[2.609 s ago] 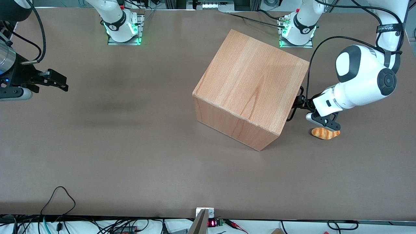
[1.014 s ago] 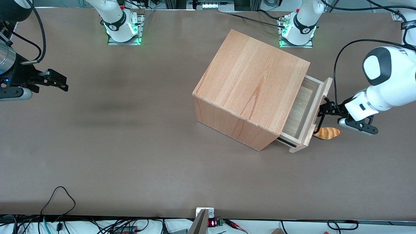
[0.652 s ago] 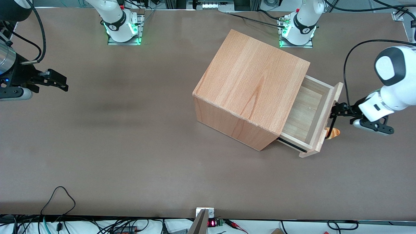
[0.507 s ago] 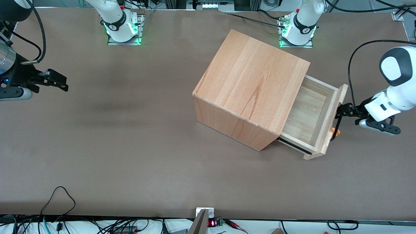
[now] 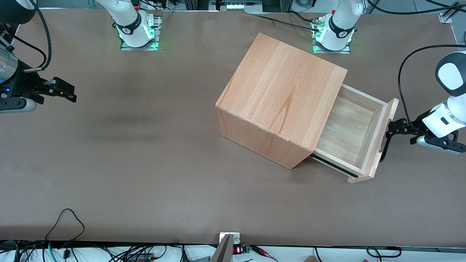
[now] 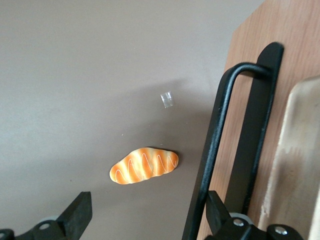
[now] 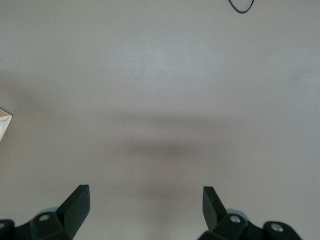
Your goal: Open top drawer with left arm
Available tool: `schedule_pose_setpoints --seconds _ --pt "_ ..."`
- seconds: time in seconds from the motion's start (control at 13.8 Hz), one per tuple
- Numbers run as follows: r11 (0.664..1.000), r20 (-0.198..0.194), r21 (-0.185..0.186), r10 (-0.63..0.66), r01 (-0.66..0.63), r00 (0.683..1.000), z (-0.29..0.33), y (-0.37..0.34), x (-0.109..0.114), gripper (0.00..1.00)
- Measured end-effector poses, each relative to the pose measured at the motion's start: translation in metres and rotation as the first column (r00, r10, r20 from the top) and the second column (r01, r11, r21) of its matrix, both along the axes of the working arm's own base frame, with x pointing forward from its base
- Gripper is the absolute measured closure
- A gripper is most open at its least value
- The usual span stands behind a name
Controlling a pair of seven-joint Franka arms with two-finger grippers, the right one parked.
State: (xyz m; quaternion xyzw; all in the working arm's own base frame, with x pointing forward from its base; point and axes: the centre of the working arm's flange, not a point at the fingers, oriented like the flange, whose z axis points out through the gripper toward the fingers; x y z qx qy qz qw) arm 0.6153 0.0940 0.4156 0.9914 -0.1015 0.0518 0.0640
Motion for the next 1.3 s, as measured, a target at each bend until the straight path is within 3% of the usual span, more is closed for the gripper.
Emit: schedule_pose_setpoints --seconds 0.22,0.43,0.65,0.8,0.94,1.09,1.3 --pt "1.000 -0.022 -0.009 -0.009 0.009 1.000 0.011 -0.001 0.000 0.00" --pt "1.000 -0.086 -0.026 -0.004 0.002 0.996 0.046 -0.005 -0.003 0.00" --pt "0.999 -0.121 0.016 0.043 -0.041 0.992 0.100 -0.012 -0.016 0.00" --pt "0.997 -0.135 0.027 0.076 -0.073 0.988 0.133 -0.023 -0.033 0.00" --pt "0.991 -0.150 0.061 0.124 -0.116 0.981 0.164 -0.035 -0.054 0.00" --pt "0.983 -0.139 0.099 0.171 -0.158 0.976 0.193 -0.047 -0.073 0.00" --pt "0.971 -0.106 0.104 0.226 -0.215 0.968 0.220 -0.052 -0.091 0.00"
